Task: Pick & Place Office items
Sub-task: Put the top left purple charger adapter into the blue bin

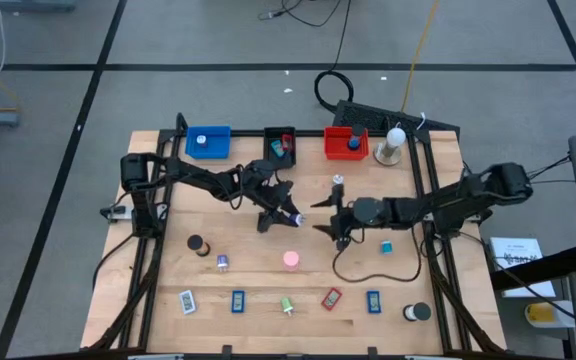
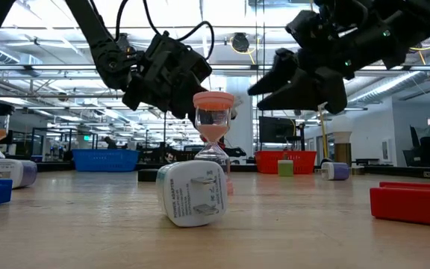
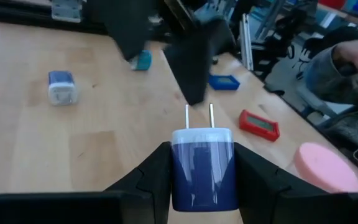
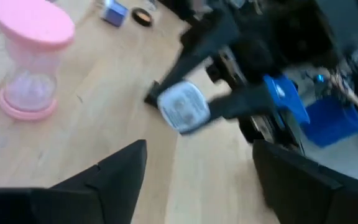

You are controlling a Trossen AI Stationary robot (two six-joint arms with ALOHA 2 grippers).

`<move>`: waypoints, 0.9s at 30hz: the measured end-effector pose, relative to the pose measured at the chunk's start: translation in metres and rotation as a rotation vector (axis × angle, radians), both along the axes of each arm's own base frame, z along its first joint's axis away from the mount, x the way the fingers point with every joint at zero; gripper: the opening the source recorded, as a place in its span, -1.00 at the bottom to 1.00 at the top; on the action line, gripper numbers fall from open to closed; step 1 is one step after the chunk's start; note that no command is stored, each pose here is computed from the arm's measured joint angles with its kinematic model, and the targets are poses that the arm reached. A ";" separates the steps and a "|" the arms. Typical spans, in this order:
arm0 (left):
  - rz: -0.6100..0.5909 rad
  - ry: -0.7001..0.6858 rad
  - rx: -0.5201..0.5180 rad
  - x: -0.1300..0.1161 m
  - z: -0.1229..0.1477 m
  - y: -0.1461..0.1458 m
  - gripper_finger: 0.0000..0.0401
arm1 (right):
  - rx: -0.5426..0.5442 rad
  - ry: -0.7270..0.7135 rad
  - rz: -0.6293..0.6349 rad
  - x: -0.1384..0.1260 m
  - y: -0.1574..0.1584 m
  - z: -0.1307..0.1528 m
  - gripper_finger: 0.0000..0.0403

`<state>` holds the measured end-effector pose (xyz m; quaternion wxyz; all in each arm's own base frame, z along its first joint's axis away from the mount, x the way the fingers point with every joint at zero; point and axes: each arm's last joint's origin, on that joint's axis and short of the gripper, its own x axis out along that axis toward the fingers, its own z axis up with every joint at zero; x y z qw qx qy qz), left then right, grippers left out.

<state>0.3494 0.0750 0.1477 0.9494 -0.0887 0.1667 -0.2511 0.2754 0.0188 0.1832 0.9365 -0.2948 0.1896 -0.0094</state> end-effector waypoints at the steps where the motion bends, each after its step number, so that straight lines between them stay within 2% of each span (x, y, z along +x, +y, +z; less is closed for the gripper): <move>1: -0.002 -0.002 -0.003 0.000 0.000 0.000 -0.33 | -0.020 0.002 0.004 0.005 0.002 0.000 0.46; 5: -0.009 -0.007 -0.015 0.001 0.001 -0.002 -0.33 | -0.111 0.036 0.020 0.024 0.004 -0.003 0.46; 11: -0.016 -0.009 -0.022 0.001 0.002 -0.004 -0.33 | -0.178 0.050 0.055 0.045 0.006 -0.005 0.35; 16: -0.015 -0.010 -0.022 0.001 0.002 -0.004 -0.33 | -0.204 0.046 0.081 0.052 0.007 -0.004 0.12; 23: -0.018 -0.009 -0.032 0.002 0.003 -0.004 -0.33 | -0.196 0.044 0.122 0.052 0.009 -0.004 -0.35; 27: -0.014 -0.010 -0.030 0.001 0.003 -0.003 -0.21 | -0.194 0.043 0.120 0.052 0.008 -0.004 -0.36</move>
